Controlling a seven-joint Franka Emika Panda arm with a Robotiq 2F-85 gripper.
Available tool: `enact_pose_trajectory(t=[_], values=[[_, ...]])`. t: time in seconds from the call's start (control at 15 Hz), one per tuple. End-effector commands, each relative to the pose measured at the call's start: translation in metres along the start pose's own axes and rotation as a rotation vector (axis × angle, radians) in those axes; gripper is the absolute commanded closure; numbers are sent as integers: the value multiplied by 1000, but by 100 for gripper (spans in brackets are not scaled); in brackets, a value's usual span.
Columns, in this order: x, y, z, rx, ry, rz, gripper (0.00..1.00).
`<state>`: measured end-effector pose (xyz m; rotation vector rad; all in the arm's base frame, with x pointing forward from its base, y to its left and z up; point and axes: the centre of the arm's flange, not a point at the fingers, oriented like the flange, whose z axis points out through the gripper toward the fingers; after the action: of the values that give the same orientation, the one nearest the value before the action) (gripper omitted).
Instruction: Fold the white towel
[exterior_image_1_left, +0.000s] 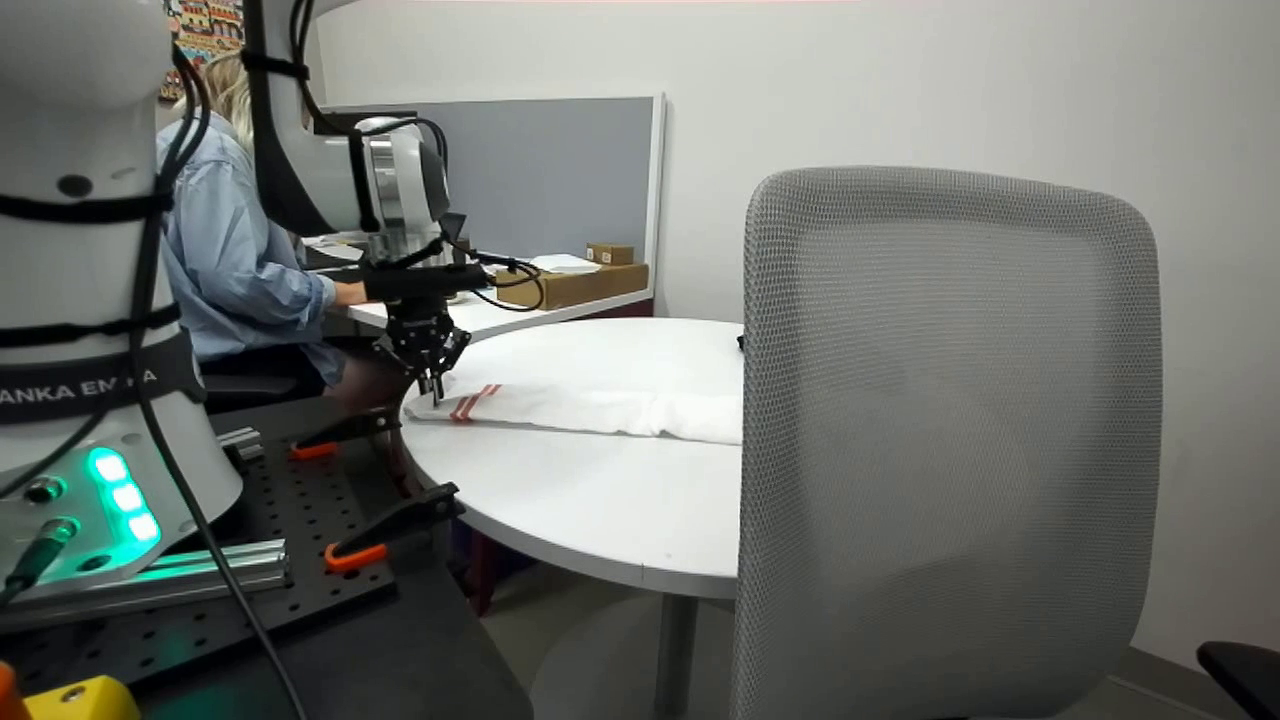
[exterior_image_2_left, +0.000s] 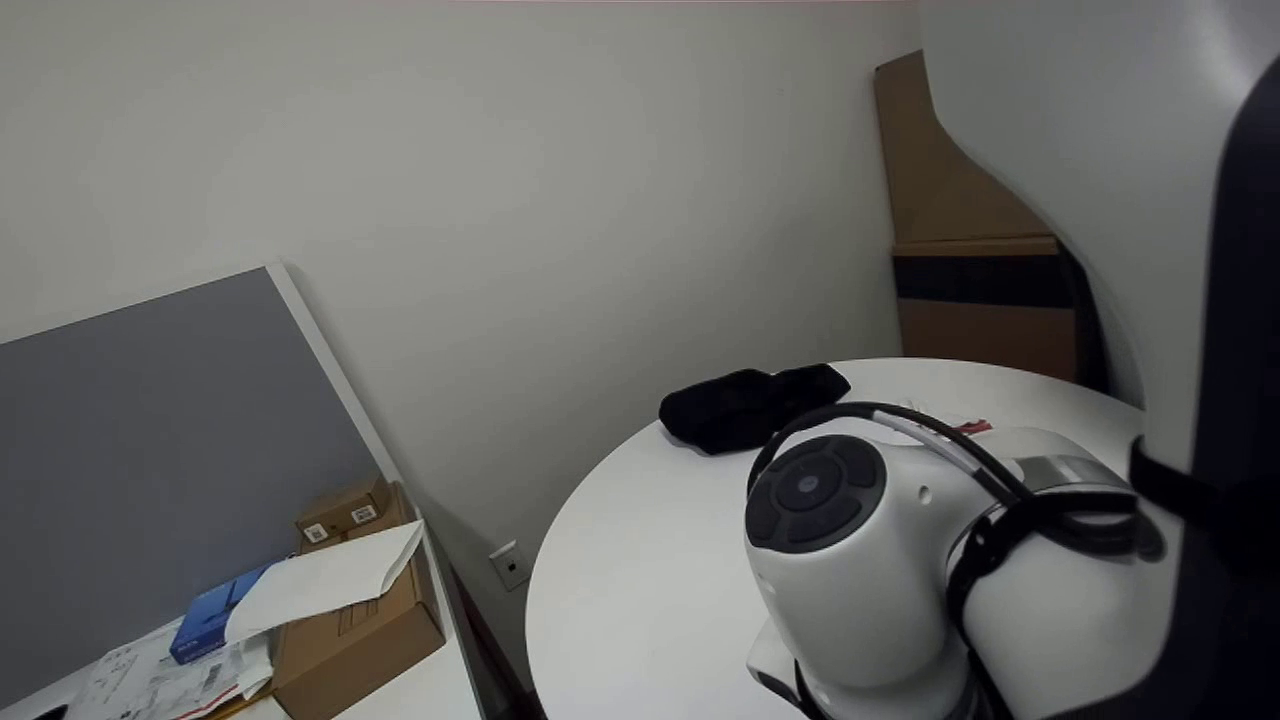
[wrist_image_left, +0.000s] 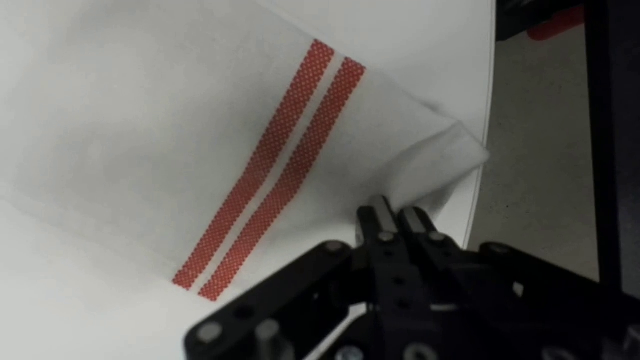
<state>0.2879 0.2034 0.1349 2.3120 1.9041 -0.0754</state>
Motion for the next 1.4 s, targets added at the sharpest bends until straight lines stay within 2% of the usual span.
enact_pose_trajectory(t=[0.0,0.33,0.53,0.73,1.0,1.2,1.33], values=[[-9,15,-19,-1,54,71,92],[-16,60,-80,-2,141,205,93],[-7,63,-120,-10,196,222,92],[14,55,-157,-19,235,165,93],[36,40,-212,10,252,58,93],[37,38,-258,11,251,-9,93],[26,51,-280,5,247,2,93]])
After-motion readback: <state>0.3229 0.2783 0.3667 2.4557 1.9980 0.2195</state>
